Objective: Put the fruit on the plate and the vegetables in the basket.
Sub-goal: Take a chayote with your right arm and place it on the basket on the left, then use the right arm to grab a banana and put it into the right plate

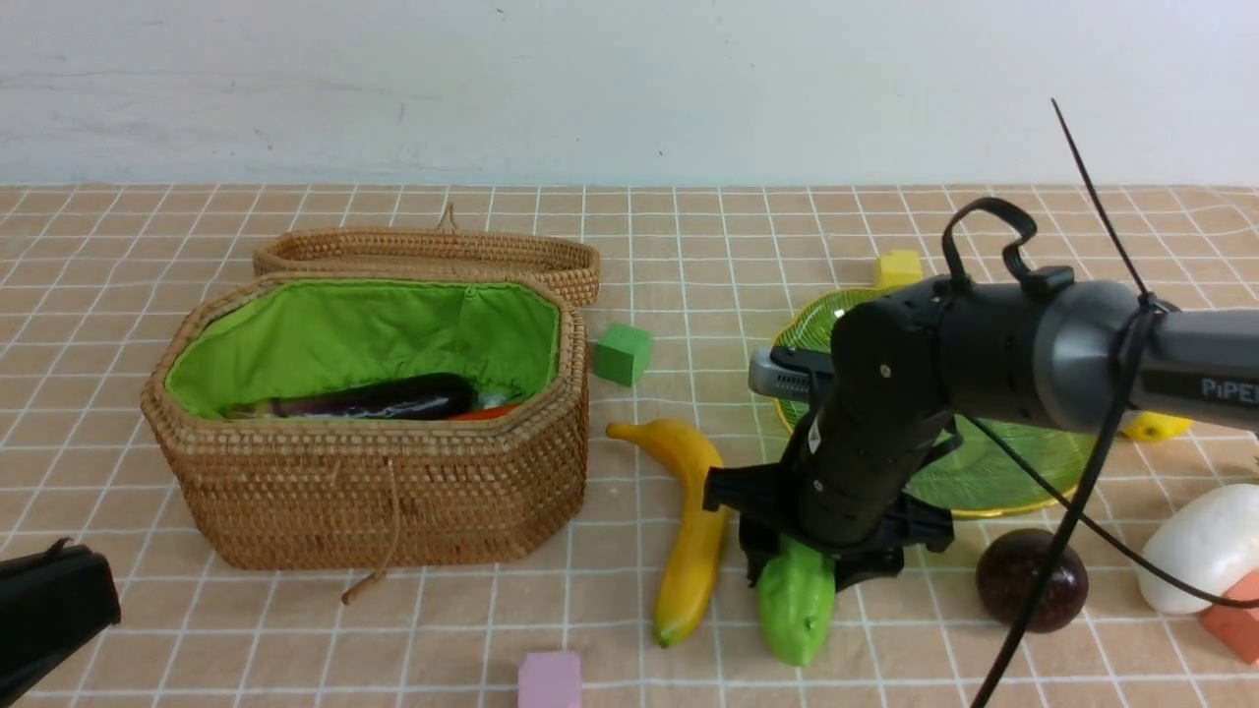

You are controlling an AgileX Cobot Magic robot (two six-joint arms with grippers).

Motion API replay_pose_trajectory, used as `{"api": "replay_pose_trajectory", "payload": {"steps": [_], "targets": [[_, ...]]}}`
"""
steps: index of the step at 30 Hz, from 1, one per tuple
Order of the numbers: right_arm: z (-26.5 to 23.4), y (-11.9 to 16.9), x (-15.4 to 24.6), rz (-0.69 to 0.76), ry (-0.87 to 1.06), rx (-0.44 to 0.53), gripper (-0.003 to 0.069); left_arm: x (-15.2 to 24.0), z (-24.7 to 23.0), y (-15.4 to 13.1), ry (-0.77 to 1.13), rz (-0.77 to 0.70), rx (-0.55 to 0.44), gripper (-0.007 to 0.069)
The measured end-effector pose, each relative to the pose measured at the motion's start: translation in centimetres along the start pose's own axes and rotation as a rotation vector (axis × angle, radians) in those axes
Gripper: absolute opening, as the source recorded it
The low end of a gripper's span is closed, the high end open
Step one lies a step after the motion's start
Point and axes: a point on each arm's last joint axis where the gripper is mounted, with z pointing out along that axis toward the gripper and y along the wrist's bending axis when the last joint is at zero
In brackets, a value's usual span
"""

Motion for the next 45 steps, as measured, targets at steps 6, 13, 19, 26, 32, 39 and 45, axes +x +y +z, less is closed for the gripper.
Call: {"api": "replay_pose_trajectory", "payload": {"steps": [6, 13, 19, 26, 32, 39, 45], "targets": [[-2.2, 0.1, 1.2, -0.083, 0.089, -0.006, 0.0451, 0.0, 0.0, -0.1, 0.003, 0.012, 0.006, -0.0013], [-13.5, 3.9, 0.5, -0.268, -0.16, -0.212, 0.0451, 0.2, 0.0, -0.5, 0.022, 0.085, 0.051, -0.0013], [-19.3, 11.0, -1.3, -0.667, -0.454, -0.475, 0.0451, 0.3, 0.0, -0.7, 0.028, 0.149, 0.077, -0.0013], [-14.1, 17.5, -3.0, -0.987, -0.588, -0.555, 0.0449, 0.3, 0.0, -0.7, 0.029, 0.16, 0.082, -0.0013], [-11.1, 18.7, -4.3, -1.042, -0.66, -0.516, 0.0582, 0.3, 0.0, -0.7, 0.029, 0.159, 0.083, -0.0013], [-14.7, 17.7, -3.7, -1.091, -0.648, -0.455, 0.0653, 0.3, 0.0, -0.7, 0.03, 0.158, 0.084, -0.0013], [-20.4, 12.5, -2.3, -0.874, -0.413, -0.23, 0.0382, 0.3, 0.0, -0.7, 0.028, 0.158, 0.085, -0.0013]]}}
